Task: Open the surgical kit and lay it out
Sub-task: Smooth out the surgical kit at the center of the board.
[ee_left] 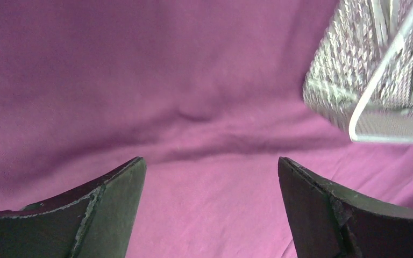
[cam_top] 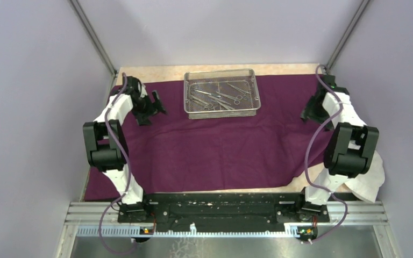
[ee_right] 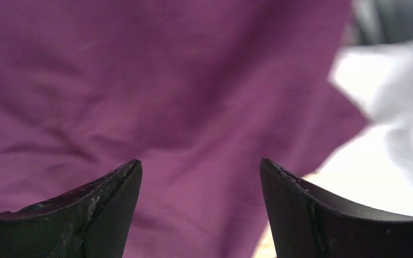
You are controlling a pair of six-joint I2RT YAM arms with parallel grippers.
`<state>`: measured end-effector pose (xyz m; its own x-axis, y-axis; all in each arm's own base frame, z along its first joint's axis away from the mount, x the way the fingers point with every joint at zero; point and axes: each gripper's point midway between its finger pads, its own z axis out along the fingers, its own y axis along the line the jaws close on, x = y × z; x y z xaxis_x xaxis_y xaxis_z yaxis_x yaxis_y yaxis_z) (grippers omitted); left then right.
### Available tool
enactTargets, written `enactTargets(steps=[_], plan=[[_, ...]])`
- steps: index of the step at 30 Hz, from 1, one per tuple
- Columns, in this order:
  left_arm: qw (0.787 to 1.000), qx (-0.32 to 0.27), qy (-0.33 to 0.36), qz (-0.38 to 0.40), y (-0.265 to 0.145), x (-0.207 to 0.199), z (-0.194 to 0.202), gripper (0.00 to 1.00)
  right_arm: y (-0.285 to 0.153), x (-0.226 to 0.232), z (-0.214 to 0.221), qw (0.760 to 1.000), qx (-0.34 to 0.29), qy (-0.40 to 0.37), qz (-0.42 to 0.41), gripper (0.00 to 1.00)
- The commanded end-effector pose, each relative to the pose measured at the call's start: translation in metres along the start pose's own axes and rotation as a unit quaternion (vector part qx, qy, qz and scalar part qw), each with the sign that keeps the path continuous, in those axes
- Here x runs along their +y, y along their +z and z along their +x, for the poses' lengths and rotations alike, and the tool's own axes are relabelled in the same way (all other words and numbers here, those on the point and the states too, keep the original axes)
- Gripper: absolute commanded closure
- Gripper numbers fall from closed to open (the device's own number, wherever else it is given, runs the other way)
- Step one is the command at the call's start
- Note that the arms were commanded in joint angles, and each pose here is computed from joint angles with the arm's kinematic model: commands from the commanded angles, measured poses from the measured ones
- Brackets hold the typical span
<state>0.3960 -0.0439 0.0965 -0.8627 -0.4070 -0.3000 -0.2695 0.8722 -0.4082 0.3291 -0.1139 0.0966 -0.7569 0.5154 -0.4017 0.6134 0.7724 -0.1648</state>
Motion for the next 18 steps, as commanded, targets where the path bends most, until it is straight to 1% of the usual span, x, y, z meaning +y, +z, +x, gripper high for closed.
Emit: enactTargets(steps=[1,3,8,12,14,18], plan=[[0.997,-0.024,-0.054,0.047,0.023,0.003,-0.042,0.01,-0.013,0.091,-0.004,0.991,0.009,-0.029,-0.134,0.2],[0.997,-0.03,-0.053,0.049,0.035,0.003,-0.054,0.01,-0.008,0.111,-0.001,0.986,0.021,-0.046,-0.157,0.2],[0.996,-0.046,-0.064,0.034,0.061,0.015,-0.075,0.01,0.005,0.138,0.005,0.979,0.044,-0.047,-0.195,0.2],[0.995,-0.064,-0.079,0.026,0.077,0.028,-0.083,0.01,0.019,0.148,0.011,0.976,0.064,-0.055,-0.199,0.2],[0.993,-0.057,-0.103,0.033,0.084,0.034,-0.083,0.01,0.024,0.153,0.012,0.974,0.07,-0.057,-0.206,0.2],[0.991,-0.057,-0.119,0.025,0.097,0.047,-0.09,0.01,0.033,0.167,0.015,0.968,0.079,-0.054,-0.231,0.2]])
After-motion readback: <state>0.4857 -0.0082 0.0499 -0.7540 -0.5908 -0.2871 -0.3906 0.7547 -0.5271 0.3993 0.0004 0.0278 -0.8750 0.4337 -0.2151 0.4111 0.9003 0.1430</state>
